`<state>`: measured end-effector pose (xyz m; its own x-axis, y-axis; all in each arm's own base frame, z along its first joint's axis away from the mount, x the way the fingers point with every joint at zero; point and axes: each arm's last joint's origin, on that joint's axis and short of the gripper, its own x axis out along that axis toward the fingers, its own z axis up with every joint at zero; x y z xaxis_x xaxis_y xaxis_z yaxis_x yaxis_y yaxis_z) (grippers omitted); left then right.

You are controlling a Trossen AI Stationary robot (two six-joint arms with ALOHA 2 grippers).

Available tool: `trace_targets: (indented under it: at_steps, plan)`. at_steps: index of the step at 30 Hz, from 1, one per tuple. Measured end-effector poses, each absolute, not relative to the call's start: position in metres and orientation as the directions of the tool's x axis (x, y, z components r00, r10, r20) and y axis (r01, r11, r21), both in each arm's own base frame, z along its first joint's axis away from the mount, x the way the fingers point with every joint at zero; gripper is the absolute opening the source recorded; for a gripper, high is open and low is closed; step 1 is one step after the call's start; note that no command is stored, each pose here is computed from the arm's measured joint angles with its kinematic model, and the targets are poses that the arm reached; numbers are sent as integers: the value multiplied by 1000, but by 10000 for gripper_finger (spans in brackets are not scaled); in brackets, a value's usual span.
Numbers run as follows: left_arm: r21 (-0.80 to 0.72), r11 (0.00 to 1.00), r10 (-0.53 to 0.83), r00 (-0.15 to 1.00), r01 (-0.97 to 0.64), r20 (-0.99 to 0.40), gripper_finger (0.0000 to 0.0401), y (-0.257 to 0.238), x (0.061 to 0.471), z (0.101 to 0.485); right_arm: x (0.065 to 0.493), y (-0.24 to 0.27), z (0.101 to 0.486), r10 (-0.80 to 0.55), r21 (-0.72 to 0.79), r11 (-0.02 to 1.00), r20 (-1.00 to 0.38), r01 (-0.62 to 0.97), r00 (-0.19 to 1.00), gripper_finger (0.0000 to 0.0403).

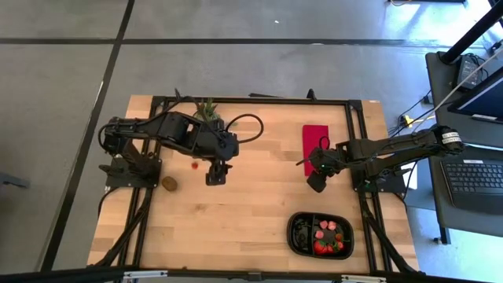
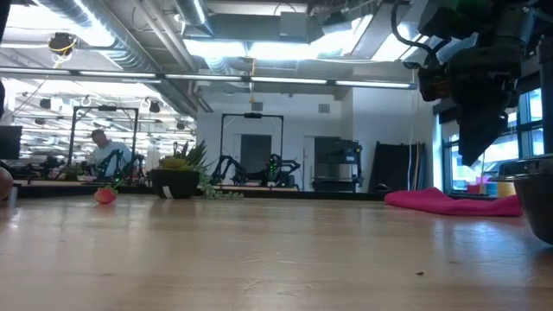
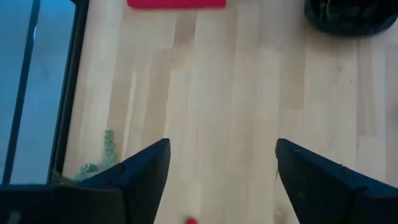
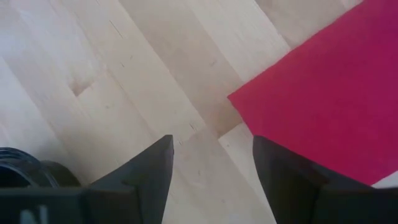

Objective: Pick and placing Produce into tupperware
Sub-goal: Put the blueberry into the left black bin

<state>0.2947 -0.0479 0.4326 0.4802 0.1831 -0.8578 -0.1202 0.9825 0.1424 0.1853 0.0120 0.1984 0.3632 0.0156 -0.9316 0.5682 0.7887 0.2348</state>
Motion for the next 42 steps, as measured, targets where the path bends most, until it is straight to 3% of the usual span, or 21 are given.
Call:
trace_targets:
  at_steps: [9, 17, 25, 35, 42]
  plan:
    - [115, 966, 203, 407, -231, -891, 280, -46, 290, 426, 190, 12, 200, 20, 268, 788, -911, 555, 411, 222]
    - [-14, 939, 135, 406, -343, -904, 280, -54, 286, 425, 200, 13, 205, 26, 301, 832, -860, 466, 509, 222]
    - [27, 930, 140, 284, -366, -949, 279, -90, 285, 387, 204, 13, 208, 30, 308, 859, -829, 410, 559, 222]
    - [-6, 782, 29, 46, -624, -999, 264, -129, 266, 335, 204, 13, 208, 30, 293, 874, -828, 388, 560, 222]
    - [-29, 650, 10, 47, -759, -999, 255, -166, 250, 319, 204, 13, 208, 30, 282, 885, -828, 371, 560, 222]
